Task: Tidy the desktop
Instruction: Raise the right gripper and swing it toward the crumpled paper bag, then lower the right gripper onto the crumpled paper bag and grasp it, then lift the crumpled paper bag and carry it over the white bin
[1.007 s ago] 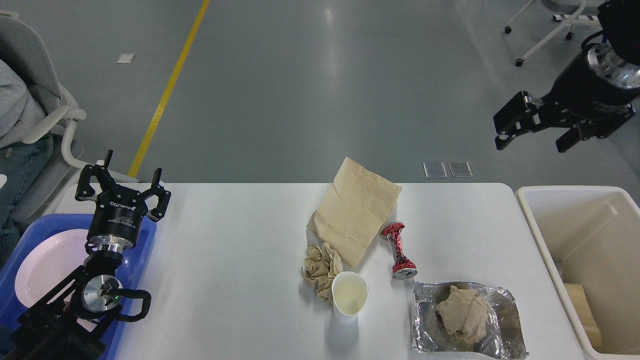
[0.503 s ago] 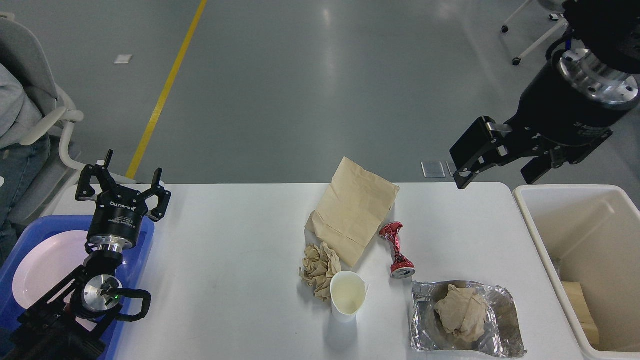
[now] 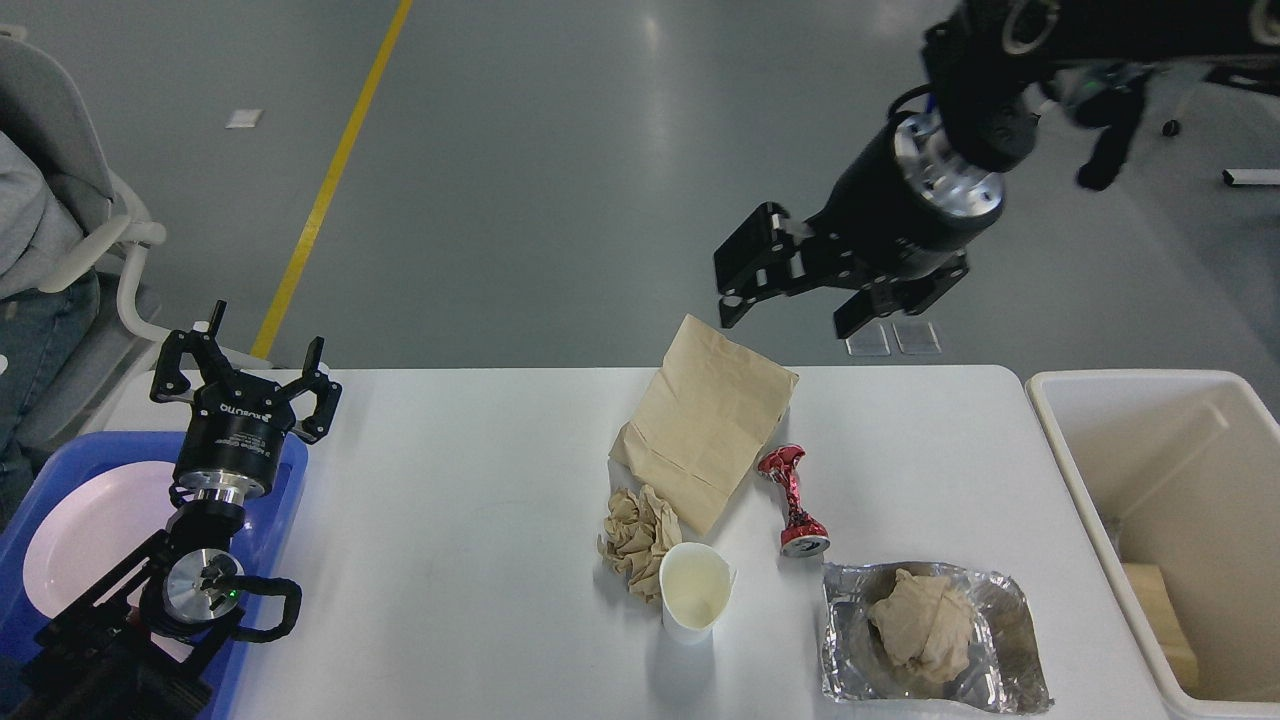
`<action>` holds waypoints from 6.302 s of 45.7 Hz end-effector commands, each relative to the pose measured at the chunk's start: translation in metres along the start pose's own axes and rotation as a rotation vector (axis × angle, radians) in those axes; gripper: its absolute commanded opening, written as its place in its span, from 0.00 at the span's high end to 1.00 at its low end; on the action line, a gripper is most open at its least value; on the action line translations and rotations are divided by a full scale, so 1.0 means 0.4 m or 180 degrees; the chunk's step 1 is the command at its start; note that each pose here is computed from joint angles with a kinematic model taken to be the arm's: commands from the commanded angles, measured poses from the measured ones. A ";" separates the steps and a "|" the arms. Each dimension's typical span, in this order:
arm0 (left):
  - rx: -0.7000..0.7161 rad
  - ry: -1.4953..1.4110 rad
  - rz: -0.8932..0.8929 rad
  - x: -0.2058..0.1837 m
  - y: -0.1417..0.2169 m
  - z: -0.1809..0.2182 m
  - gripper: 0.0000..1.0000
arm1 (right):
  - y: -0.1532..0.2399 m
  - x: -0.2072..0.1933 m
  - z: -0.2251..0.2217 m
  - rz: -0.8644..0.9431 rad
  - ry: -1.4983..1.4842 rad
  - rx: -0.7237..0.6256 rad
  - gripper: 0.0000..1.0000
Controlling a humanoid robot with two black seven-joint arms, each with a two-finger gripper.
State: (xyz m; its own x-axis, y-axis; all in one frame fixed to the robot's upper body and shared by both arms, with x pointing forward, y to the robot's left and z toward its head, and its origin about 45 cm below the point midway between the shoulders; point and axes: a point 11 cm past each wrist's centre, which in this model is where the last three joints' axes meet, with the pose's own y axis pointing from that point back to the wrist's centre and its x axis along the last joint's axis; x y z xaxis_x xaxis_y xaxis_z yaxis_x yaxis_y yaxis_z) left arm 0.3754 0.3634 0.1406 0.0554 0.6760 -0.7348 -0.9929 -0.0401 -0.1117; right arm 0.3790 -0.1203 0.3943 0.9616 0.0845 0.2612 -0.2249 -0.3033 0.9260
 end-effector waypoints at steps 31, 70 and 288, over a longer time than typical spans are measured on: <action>-0.0003 0.0001 0.0000 0.000 0.000 0.001 0.04 | -0.608 -0.047 0.045 0.1106 -0.0937 0.0173 0.08; -0.0003 0.0001 0.0000 0.000 0.000 0.001 0.04 | -0.741 -0.210 0.127 0.0978 0.0455 -0.0147 0.08; -0.0003 0.0001 0.0000 0.000 0.000 0.001 0.04 | -0.065 -0.414 1.203 0.1316 -0.2110 -0.2403 1.00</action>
State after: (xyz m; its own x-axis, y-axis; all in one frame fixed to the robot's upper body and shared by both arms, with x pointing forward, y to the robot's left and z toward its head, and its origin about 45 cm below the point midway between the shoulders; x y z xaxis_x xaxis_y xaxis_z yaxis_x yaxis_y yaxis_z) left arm 0.3754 0.3637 0.1408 0.0552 0.6757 -0.7351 -0.9928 -0.0410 -0.1122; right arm 0.3109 -0.5775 0.2503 0.6716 -0.4640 0.5777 -0.3588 0.4785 0.8014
